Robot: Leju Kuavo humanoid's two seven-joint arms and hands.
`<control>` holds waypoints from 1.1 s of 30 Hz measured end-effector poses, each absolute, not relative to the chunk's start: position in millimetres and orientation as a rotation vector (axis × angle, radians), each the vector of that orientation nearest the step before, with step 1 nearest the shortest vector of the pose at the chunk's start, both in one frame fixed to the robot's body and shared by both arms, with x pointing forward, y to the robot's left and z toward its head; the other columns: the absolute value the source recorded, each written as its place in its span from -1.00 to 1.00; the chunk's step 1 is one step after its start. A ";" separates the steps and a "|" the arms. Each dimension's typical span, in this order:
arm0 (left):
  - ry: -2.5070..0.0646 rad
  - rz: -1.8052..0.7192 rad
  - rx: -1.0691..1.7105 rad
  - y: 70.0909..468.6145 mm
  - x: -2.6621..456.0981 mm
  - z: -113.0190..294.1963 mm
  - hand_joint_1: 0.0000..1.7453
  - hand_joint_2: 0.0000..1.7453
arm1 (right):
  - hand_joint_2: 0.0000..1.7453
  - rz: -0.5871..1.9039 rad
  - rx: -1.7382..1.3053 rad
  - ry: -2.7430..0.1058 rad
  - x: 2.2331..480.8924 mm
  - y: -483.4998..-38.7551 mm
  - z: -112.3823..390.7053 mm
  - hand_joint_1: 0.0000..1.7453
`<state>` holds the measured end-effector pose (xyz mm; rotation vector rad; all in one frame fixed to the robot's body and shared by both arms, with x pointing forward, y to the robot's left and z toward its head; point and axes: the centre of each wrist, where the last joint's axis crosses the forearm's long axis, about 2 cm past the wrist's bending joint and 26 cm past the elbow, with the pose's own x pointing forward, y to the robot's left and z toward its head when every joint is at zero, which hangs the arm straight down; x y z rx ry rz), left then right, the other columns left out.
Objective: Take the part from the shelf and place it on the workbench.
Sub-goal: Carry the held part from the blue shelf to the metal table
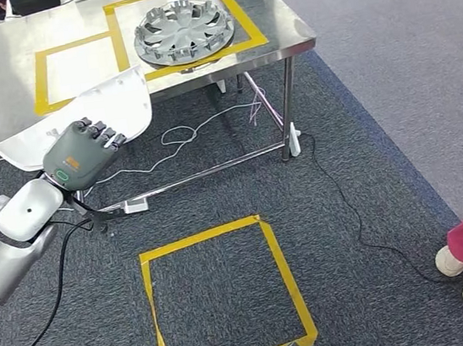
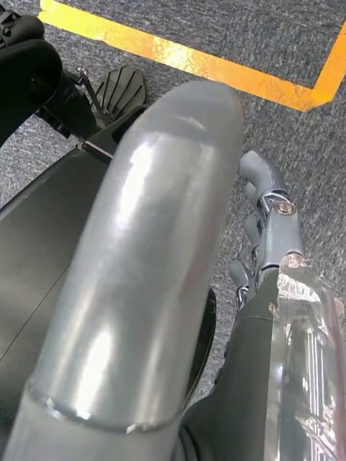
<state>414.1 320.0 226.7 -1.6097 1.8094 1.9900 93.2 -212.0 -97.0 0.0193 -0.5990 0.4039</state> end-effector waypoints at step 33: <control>1.767 2.025 -1.639 321.2 415.0 227.4 1.00 1.00 | -1.00 0.457 -0.035 -0.620 95.7 -213.0 -96.4 -1.00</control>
